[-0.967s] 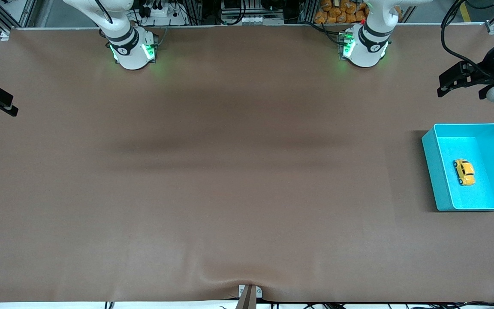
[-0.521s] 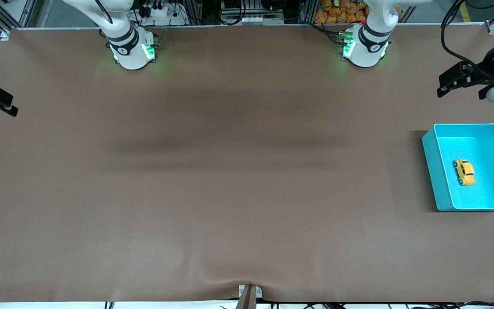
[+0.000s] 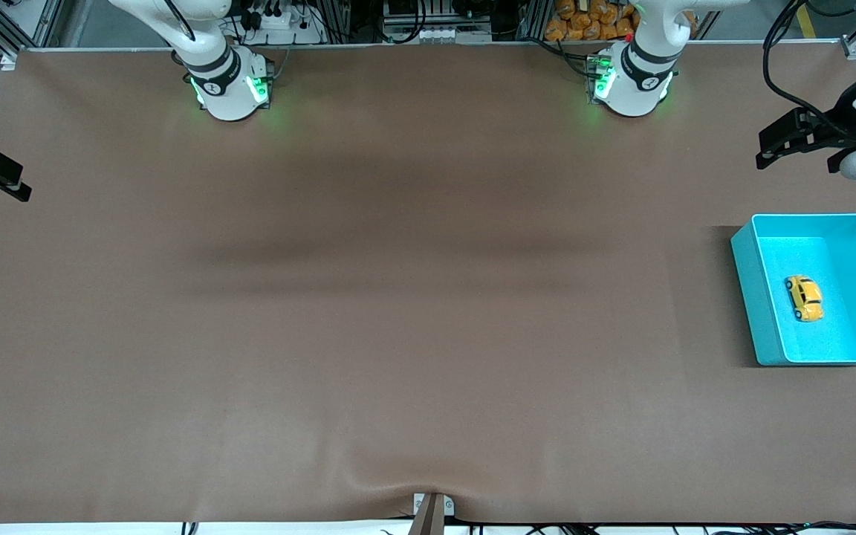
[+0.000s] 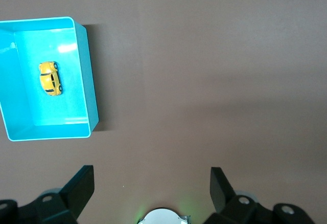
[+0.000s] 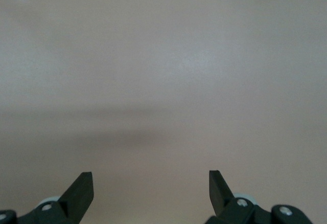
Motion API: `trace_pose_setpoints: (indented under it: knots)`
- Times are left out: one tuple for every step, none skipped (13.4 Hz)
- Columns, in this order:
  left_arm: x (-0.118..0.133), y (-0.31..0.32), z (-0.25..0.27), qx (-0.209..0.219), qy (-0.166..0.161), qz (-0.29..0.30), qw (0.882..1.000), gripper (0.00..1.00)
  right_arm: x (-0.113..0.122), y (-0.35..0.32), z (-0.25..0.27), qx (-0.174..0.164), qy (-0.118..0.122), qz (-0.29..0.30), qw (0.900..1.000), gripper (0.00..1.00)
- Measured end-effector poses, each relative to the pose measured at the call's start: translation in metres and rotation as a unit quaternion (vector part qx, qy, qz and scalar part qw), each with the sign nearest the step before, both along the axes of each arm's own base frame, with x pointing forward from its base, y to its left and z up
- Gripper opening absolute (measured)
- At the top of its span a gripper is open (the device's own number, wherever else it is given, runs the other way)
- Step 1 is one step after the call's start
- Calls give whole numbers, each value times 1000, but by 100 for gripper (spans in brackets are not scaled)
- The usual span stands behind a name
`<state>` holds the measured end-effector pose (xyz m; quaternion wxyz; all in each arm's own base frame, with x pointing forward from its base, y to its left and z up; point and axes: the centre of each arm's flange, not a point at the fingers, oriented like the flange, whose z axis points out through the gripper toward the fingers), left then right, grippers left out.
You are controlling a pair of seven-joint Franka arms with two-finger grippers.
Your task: Wind and store yellow beetle car
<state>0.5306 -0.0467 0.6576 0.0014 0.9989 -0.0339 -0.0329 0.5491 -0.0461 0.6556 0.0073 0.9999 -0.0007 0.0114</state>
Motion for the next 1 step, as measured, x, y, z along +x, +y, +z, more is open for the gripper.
trace_pose_setpoints:
  knots:
    - [1,0,-1,0,1,0,1000,100,0,0,0,0,0,0,1000,100]
